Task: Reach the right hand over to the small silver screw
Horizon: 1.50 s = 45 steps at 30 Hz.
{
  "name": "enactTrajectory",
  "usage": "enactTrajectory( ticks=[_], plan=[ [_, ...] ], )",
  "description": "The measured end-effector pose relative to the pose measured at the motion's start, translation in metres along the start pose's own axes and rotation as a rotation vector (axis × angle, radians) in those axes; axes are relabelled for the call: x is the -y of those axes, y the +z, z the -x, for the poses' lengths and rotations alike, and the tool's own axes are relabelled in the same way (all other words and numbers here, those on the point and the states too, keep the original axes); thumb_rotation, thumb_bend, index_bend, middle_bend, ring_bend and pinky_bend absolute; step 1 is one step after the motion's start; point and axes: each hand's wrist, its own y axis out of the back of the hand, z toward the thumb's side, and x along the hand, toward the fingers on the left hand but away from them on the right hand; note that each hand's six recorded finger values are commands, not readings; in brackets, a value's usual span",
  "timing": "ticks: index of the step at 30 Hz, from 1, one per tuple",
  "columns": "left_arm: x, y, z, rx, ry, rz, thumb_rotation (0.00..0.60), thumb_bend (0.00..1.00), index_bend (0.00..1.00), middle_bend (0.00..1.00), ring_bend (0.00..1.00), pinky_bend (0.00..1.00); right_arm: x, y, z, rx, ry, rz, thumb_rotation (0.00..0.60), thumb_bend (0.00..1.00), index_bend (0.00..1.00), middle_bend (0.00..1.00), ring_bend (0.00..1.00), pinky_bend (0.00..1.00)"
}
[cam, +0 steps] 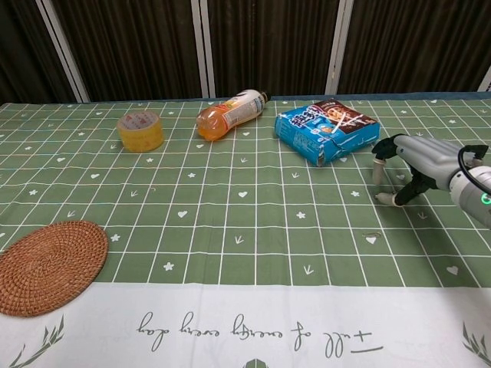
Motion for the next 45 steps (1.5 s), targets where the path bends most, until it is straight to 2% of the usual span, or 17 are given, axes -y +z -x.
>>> enactTrajectory(
  ticks=[20, 27, 33, 39, 45],
  plan=[
    [0.001, -0.001, -0.002, -0.005, -0.002, -0.002, 0.6, 0.01, 0.0, 0.0, 0.0, 0.0, 0.012, -0.004, 0.004, 0.013, 0.024, 0.002, 0.6, 0.28, 0.5, 0.14, 0.0, 0.0],
    [0.001, -0.001, -0.002, -0.005, -0.002, 0.002, 0.6, 0.01, 0.0, 0.0, 0.0, 0.0, 0.011, -0.008, 0.004, 0.024, 0.02, 0.0, 0.6, 0.36, 0.55, 0.15, 0.0, 0.0],
    [0.0, -0.001, -0.001, -0.003, 0.002, 0.004, 0.6, 0.01, 0.0, 0.0, 0.0, 0.0, 0.01, -0.005, 0.001, 0.017, 0.014, 0.016, 0.6, 0.39, 0.58, 0.16, 0.0, 0.0],
    [-0.002, 0.0, -0.001, 0.0, 0.009, 0.007, 0.6, 0.01, 0.0, 0.0, 0.0, 0.0, 0.002, 0.005, -0.006, 0.0, 0.001, 0.113, 0.6, 0.4, 0.59, 0.16, 0.0, 0.0],
    [-0.003, 0.002, 0.0, 0.006, 0.011, 0.009, 0.6, 0.01, 0.0, 0.0, 0.0, 0.0, -0.013, 0.015, -0.013, 0.02, 0.012, 0.336, 0.6, 0.4, 0.59, 0.16, 0.0, 0.0]
  ],
)
